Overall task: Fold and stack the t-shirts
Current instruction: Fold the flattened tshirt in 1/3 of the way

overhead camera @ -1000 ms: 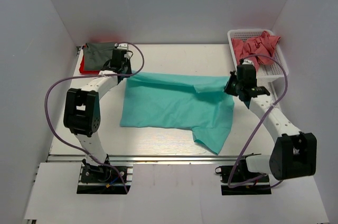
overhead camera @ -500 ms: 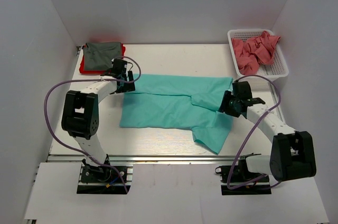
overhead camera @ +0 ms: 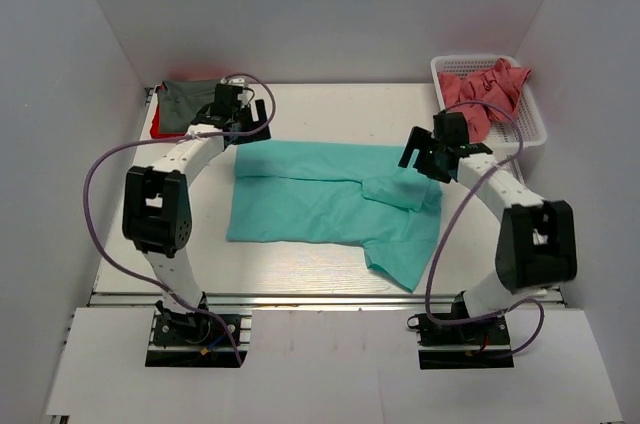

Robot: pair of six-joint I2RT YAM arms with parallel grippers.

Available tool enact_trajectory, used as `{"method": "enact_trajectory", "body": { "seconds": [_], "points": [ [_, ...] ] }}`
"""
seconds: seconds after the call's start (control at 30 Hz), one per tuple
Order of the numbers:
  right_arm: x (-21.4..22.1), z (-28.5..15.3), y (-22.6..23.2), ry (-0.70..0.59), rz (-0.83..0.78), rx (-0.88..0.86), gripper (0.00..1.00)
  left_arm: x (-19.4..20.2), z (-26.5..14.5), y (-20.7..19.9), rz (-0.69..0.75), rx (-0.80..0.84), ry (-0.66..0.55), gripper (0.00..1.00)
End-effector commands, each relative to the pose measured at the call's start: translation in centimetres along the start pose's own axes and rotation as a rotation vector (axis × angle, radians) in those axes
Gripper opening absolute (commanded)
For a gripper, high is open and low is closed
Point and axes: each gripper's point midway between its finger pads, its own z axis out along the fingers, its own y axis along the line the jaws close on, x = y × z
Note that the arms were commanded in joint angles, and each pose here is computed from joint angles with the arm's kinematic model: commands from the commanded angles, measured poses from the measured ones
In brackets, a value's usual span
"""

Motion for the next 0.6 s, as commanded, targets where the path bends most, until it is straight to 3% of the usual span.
{"method": "enact_trajectory", "body": {
  "seconds": [0.0,0.3,0.57],
  "points": [
    [-0.3,2.1,0.4,0.058,0.027,0.010,0.90,1.5,2.7,-1.7,0.005,0.102,0.076,1.00],
    [2.4,9.9,-1.7,0.260,0.025,0.142,0.90,7.5,7.9,-0.7,-0.015,0.091,0.246,1.00],
    [-0.9,15.5,-2.2,0.260,-0.056,0.177,0.90,6.7,11.5,1.8,-0.033,-0.002,0.271,1.00]
  ]
}}
